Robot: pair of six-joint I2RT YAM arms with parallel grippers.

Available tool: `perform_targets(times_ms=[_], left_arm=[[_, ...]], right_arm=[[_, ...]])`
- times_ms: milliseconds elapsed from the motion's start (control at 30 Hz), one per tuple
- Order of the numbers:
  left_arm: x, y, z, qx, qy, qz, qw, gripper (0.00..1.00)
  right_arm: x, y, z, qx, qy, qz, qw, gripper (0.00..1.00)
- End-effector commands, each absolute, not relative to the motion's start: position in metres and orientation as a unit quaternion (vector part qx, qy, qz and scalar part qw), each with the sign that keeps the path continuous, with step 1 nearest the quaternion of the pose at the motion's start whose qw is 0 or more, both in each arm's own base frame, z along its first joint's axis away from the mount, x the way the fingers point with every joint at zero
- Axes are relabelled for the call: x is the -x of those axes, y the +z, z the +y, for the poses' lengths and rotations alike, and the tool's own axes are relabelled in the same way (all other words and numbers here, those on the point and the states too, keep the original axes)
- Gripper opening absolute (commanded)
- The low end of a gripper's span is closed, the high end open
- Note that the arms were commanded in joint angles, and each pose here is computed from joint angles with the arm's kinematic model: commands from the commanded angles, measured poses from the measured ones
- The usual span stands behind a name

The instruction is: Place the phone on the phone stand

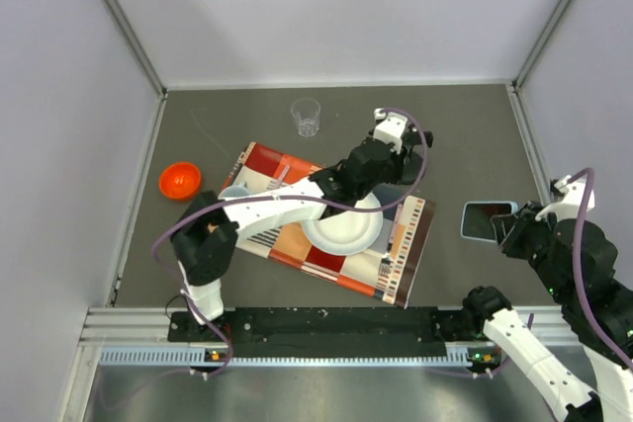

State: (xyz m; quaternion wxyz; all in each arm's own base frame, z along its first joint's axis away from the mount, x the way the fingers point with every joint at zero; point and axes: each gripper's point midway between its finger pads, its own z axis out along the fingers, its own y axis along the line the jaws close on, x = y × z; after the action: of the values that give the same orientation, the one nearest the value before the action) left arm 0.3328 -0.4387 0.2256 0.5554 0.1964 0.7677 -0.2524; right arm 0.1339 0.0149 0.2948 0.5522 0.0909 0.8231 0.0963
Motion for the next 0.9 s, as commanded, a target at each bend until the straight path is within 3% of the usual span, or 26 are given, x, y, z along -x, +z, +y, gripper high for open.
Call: perform_targets(times_ms=[0,67,333,433,867], left_arm=[[-0.362,0.258,-0.447,-0.148,-0.238,0.739,0.612,0.48],[-0.366,0.256,-0.454,-0.154,-0.235,0.737,0.615,0.42],[-0.381,0.245,-0.473,-0.167,-0.227,0.735,0.617,0.39],[-0.386,0.242,-0.476,-0.172,-0.220,0.737,0.616,0.33],[-0.403,0.230,-0.477,-0.171,-0.217,0.746,0.606,0.32]], right_arm=[[-0.128,0.328,0.023,-0.092,0.151,0.791,0.586,0.00],[-0.126,0.328,0.028,-0.082,0.162,0.791,0.584,0.00],[-0.124,0.323,0.032,-0.061,0.164,0.796,0.579,0.00],[-0.124,0.323,0.032,-0.061,0.165,0.795,0.580,0.00],[-0.130,0.317,0.036,-0.055,0.161,0.800,0.575,0.00]])
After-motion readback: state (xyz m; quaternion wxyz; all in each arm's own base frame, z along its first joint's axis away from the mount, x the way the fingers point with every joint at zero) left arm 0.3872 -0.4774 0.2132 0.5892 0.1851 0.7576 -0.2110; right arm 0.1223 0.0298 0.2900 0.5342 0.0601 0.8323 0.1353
